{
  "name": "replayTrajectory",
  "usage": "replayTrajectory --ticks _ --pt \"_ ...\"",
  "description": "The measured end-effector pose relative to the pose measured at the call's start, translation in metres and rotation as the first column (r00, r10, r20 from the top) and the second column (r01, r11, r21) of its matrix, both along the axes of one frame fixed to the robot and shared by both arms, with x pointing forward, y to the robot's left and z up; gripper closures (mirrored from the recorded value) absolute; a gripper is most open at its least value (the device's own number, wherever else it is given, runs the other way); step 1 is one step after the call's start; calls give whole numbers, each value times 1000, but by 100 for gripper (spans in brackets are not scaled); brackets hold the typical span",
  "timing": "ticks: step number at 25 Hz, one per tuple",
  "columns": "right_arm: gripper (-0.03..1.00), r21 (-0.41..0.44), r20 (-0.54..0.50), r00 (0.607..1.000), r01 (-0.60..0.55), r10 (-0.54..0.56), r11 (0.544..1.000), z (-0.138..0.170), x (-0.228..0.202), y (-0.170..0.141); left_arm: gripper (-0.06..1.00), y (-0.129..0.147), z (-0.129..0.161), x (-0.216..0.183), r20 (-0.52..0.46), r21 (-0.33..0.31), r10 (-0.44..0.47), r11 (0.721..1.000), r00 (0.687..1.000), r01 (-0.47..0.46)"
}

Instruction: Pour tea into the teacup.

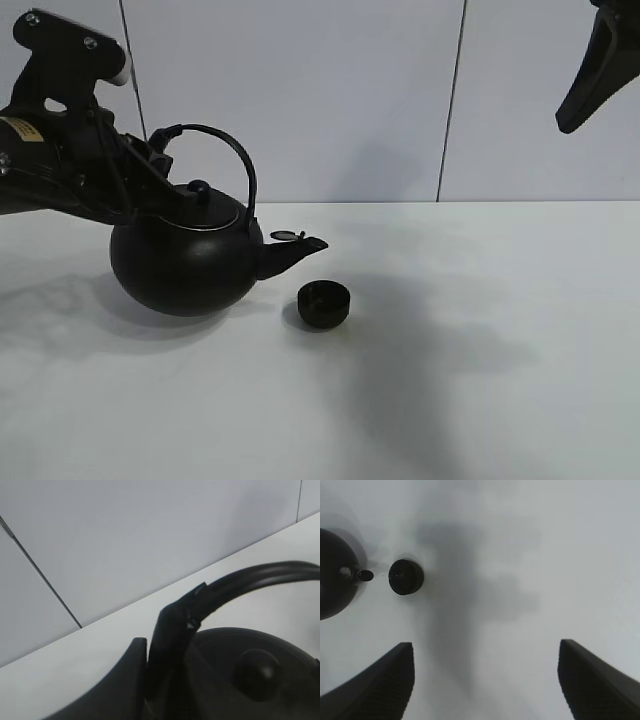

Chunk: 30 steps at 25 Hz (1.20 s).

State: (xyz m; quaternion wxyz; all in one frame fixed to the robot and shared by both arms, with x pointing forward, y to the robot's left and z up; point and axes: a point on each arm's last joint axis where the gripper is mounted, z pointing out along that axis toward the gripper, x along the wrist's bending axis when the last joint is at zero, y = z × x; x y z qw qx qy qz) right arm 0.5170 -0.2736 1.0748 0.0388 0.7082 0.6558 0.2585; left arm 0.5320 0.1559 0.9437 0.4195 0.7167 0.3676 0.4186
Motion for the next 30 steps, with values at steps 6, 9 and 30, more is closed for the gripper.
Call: replayTrajectory --ticks 6,9,30 --pt "42 0 0 1000 0 0 1000 0 0 0 82 -1 0 0 3 5 -10 1000 1000 10" --pt "42 0 0 1000 0 0 1000 0 0 0 82 -1 0 0 4 11 -18 1000 1000 18" --pt "42 0 -1 1000 0 0 1000 0 0 0 82 -4 -1 -1 0 38 -59 998 998 59"
